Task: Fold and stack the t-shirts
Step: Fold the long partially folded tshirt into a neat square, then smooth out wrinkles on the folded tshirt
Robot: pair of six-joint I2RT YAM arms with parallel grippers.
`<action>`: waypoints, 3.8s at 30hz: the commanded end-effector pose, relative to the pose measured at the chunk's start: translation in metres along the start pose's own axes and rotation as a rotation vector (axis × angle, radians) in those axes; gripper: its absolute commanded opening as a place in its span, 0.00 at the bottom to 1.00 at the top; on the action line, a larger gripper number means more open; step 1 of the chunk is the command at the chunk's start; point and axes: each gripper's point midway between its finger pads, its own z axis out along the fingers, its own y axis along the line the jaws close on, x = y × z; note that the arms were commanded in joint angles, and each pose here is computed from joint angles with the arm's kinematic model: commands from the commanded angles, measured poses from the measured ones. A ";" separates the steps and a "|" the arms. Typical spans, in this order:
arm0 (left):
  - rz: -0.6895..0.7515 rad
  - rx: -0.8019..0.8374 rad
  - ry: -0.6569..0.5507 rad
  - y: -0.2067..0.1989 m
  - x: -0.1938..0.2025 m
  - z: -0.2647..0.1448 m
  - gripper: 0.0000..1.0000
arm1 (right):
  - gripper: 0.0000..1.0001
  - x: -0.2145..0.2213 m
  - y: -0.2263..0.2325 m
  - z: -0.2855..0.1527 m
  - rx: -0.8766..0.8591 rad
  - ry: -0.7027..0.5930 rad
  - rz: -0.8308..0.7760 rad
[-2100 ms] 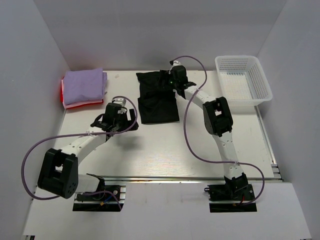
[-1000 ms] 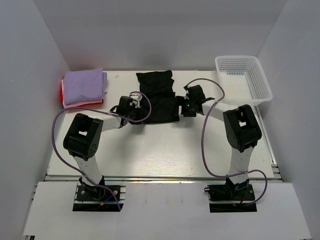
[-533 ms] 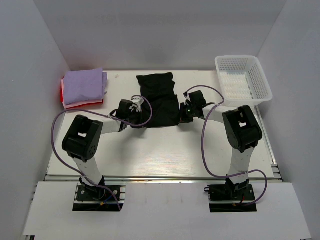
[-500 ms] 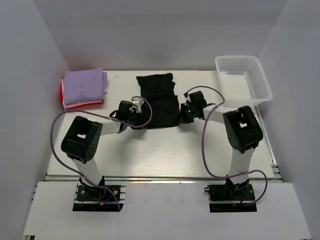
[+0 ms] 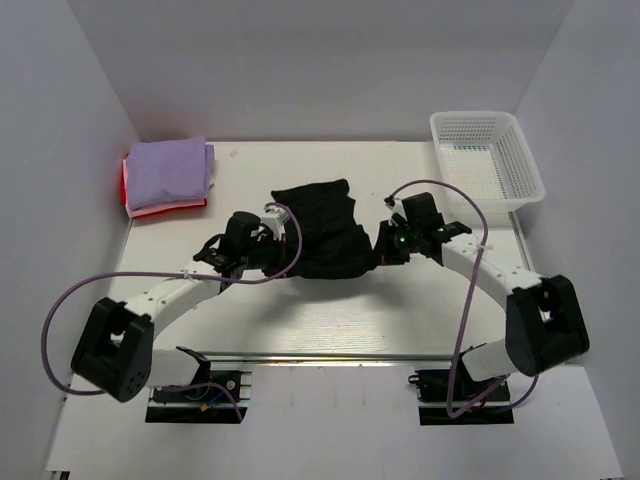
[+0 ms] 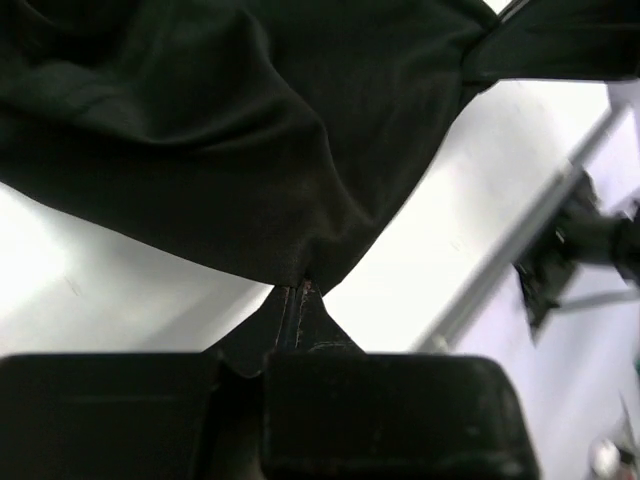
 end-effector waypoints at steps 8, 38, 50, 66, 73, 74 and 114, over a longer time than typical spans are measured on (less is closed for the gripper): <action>-0.022 0.199 0.111 -0.070 0.009 -0.052 0.00 | 0.00 0.018 0.037 -0.079 -0.041 0.055 -0.088; 0.002 0.434 -0.041 -0.086 -0.025 -0.022 0.00 | 0.00 -0.023 0.030 -0.082 -0.029 -0.117 -0.063; -0.033 0.164 -0.148 -0.036 -0.061 -0.011 0.00 | 0.00 -0.068 0.024 -0.065 -0.004 -0.160 -0.060; -0.085 0.010 -0.258 0.035 -0.125 0.008 0.00 | 0.00 -0.143 0.002 -0.016 -0.020 -0.145 -0.037; -0.092 0.035 -0.277 0.057 -0.146 0.016 0.00 | 0.00 -0.177 0.007 0.008 -0.113 -0.133 -0.051; -0.106 0.036 -0.263 0.066 -0.143 0.023 0.00 | 0.00 -0.178 0.006 0.010 -0.117 -0.126 -0.056; -0.070 0.140 -0.065 0.078 -0.116 0.130 1.00 | 0.90 -0.160 -0.040 0.129 -0.215 -0.089 0.003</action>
